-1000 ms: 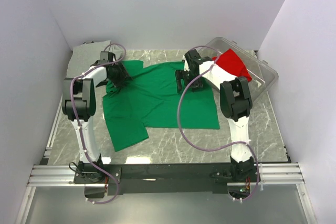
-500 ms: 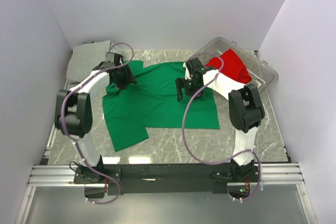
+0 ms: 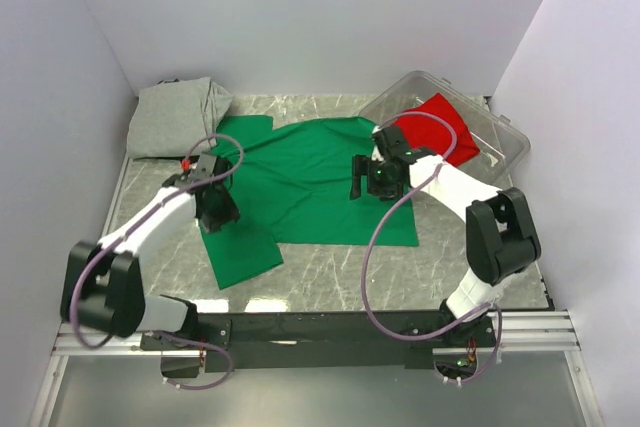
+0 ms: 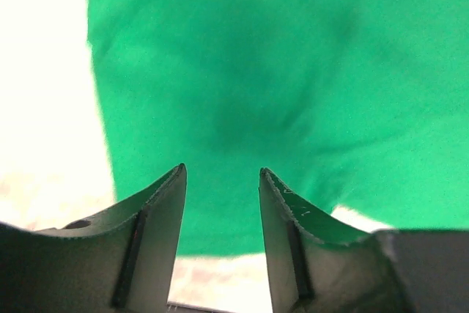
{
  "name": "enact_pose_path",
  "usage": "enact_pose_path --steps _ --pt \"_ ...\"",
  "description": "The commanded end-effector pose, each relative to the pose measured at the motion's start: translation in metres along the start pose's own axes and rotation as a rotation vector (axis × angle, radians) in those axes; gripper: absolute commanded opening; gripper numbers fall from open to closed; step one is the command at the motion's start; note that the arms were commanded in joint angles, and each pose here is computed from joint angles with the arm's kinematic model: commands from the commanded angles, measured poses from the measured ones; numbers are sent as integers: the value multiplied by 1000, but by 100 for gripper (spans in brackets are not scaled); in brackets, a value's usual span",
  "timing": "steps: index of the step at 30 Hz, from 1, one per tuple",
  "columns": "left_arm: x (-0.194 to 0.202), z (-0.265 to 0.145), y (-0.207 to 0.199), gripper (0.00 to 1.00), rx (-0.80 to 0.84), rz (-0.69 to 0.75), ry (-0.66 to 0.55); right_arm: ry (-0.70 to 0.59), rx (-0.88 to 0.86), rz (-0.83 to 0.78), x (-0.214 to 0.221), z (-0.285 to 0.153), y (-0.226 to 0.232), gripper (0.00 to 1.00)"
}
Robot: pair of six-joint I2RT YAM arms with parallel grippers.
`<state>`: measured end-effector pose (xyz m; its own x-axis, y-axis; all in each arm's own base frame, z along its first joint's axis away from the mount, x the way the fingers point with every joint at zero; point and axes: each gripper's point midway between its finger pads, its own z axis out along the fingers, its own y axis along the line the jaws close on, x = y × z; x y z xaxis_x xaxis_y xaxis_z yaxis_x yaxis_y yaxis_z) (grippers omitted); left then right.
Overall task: Fold and stack the t-shirts
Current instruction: Flatten the tshirt out
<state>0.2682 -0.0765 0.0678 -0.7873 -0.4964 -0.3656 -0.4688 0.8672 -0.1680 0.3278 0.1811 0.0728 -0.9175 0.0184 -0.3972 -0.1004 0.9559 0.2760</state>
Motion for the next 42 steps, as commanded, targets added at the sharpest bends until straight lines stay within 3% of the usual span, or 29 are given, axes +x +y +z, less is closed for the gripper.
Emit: enact_pose_path --steps 1,6,14,21,34,42 --pt "26 -15 29 49 -105 -77 -2 -118 34 120 -24 -12 -21 91" --pt "65 -27 48 43 -138 -135 37 -193 72 209 -48 -27 -54 91" --pt "108 -35 69 43 -223 -160 93 -215 64 185 -58 -35 -56 91" --pt "111 -34 76 41 -268 -195 74 -197 48 203 -49 -30 -58 91" --pt "110 -15 65 40 -367 -100 109 -233 75 229 -44 -43 -80 91" --pt "120 -12 64 38 -361 -105 151 -157 7 213 -32 -24 -74 90"
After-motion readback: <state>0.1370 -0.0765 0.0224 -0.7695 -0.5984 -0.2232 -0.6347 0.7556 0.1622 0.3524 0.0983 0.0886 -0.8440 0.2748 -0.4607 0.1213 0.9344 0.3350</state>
